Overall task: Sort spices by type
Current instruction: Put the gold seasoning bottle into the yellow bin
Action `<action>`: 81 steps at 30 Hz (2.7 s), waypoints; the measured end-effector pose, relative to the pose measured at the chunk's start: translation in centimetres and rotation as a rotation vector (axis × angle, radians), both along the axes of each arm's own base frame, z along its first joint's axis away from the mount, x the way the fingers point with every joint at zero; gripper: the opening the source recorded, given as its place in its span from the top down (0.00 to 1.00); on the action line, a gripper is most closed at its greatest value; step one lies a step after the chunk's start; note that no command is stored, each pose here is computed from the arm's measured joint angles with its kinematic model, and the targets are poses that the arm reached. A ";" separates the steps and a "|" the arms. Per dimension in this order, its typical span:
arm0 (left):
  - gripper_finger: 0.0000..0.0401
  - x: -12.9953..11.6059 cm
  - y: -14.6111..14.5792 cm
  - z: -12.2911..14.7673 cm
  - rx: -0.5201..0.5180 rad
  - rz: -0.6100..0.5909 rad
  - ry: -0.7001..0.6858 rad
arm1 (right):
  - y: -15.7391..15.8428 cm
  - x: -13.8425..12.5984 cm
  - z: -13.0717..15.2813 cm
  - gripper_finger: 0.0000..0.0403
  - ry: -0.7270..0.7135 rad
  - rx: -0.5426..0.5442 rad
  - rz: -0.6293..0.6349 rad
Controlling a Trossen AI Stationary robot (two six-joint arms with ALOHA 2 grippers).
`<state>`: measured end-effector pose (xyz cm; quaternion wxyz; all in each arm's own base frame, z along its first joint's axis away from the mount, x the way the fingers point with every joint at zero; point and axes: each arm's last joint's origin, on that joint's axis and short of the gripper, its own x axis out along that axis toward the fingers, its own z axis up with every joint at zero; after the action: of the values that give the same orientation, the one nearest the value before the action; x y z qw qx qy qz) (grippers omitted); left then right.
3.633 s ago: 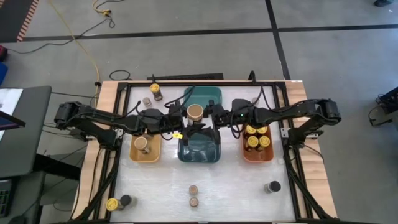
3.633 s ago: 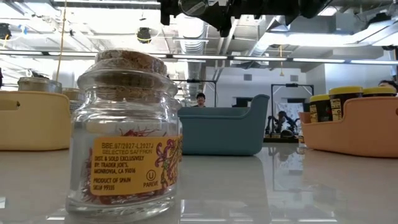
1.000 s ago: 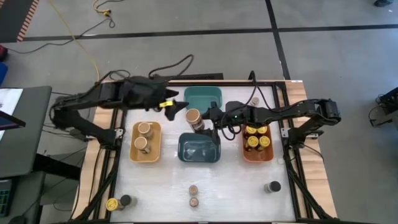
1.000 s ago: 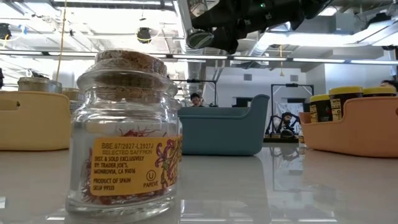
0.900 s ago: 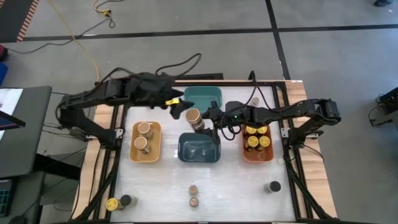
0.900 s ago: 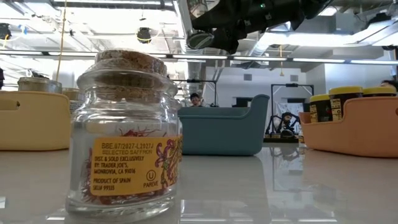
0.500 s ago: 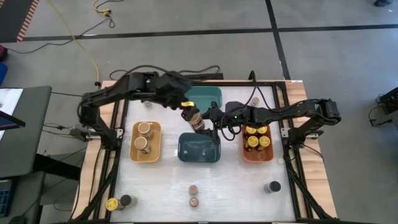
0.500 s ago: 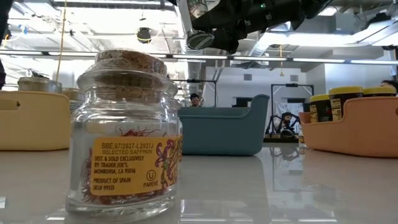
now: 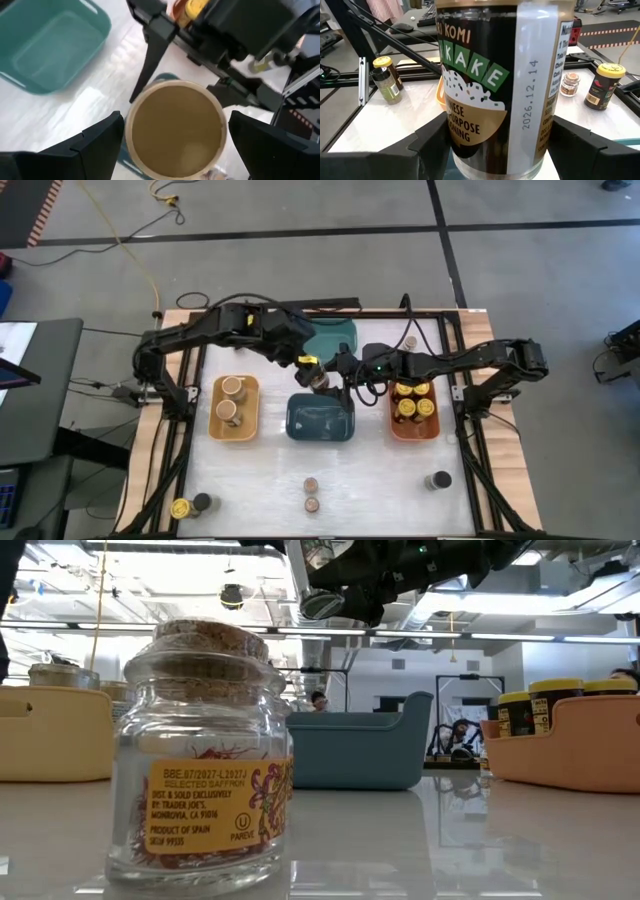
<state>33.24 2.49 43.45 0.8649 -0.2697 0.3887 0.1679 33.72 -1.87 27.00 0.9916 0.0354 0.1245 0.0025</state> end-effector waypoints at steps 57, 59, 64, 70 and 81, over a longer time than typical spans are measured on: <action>0.34 0.9 -0.2 -1.2 0.039 0.012 0.065 | -0.5 -0.1 -0.2 0.04 0.018 0.052 -0.027; 0.34 0.7 -0.2 -1.2 0.053 0.011 0.071 | -0.6 -0.1 -0.3 0.07 0.029 0.051 -0.031; 0.34 -0.6 0.0 -1.0 0.095 0.022 0.143 | -0.9 -0.2 -0.4 0.08 0.041 0.053 -0.039; 0.33 -2.6 -0.5 -1.3 0.191 0.115 0.299 | -0.6 -0.2 -0.4 0.09 0.047 0.064 -0.034; 0.34 -6.3 -1.8 -3.4 0.155 0.146 0.318 | -0.3 -0.2 -0.7 0.09 0.078 0.108 -0.039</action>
<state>26.90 0.66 40.09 0.7961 -0.1999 0.4860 0.3001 33.48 -2.21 26.30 0.9825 0.0913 0.1619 -0.0116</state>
